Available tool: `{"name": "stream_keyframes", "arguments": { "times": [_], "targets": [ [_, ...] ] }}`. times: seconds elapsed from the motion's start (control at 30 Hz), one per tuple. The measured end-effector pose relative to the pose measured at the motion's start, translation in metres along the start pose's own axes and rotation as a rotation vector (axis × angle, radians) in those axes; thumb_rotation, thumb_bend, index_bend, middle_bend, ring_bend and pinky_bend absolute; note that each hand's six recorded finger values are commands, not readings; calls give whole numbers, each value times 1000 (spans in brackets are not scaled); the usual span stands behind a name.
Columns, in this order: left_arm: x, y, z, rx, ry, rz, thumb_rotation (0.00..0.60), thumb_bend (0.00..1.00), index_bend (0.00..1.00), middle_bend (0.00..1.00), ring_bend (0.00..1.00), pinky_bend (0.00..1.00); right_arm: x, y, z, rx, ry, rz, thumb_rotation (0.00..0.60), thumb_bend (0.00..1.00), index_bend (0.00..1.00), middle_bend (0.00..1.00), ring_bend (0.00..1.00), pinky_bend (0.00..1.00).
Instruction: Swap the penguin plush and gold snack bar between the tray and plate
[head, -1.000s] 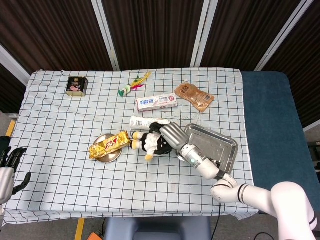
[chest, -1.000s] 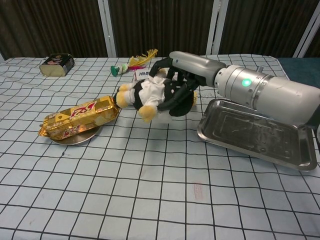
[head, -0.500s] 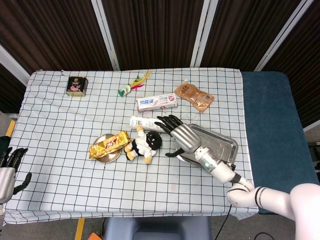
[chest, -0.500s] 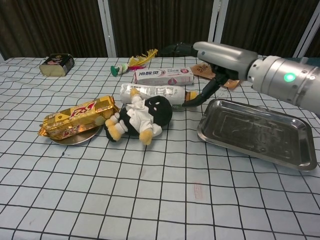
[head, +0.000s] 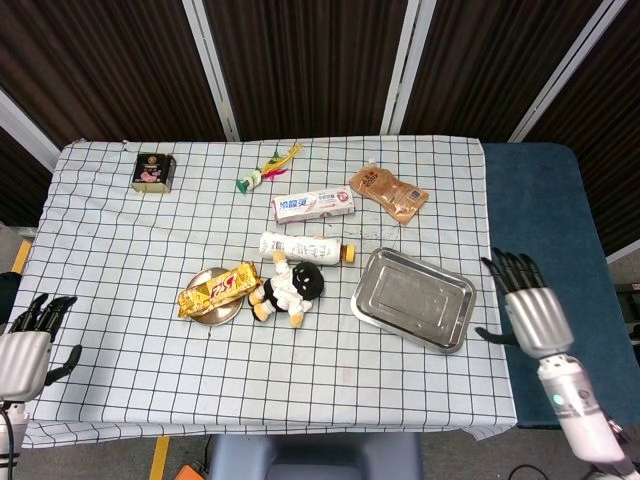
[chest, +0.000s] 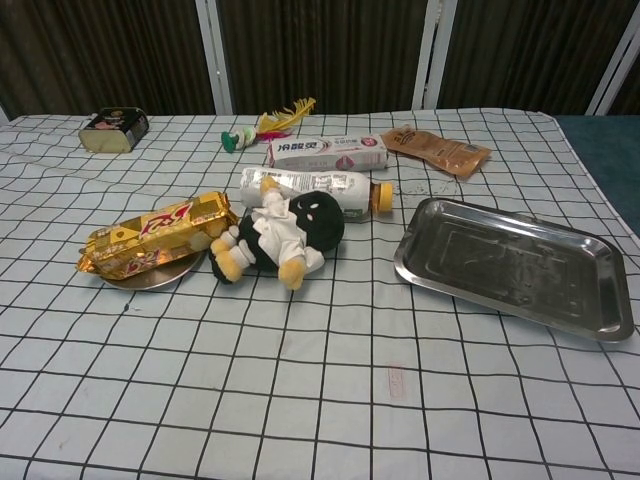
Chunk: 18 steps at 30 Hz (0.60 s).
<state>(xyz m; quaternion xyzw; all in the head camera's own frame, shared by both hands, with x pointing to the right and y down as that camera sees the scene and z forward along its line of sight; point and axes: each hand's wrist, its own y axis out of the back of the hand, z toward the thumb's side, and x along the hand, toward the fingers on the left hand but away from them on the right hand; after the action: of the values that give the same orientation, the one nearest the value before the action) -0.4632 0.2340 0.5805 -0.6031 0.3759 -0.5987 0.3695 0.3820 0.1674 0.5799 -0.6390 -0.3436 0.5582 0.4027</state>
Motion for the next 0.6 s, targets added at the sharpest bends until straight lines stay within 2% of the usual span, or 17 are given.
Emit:
{"name": "stream_keyframes", "arguments": {
  "times": [0.1, 0.23, 0.33, 0.43, 0.6],
  "targets": [
    [8, -3, 8, -13, -8, -13, 600, 383, 141, 175, 100, 248, 20, -2, -24, 36, -81, -13, 600, 93, 0, 0, 0, 0],
    [20, -8, 26, -35, -27, -43, 600, 385, 65, 122, 58, 234, 32, 0, -35, 19, -125, -65, 600, 93, 0, 0, 0, 0],
    [31, -12, 42, -49, -53, -78, 600, 388, 10, 70, 20, 187, 36, 3, -36, -7, -119, -106, 600, 92, 0, 0, 0, 0],
    [42, -19, 59, -53, -76, -126, 600, 381, 0, 11, 0, 130, 40, 5, -34, -18, -100, -133, 600, 92, 0, 0, 0, 0],
    [64, -32, 90, -73, -112, -215, 600, 362, 0, 0, 0, 91, 45, 5, -33, -40, -76, -137, 600, 92, 0, 0, 0, 0]
  ]
}}
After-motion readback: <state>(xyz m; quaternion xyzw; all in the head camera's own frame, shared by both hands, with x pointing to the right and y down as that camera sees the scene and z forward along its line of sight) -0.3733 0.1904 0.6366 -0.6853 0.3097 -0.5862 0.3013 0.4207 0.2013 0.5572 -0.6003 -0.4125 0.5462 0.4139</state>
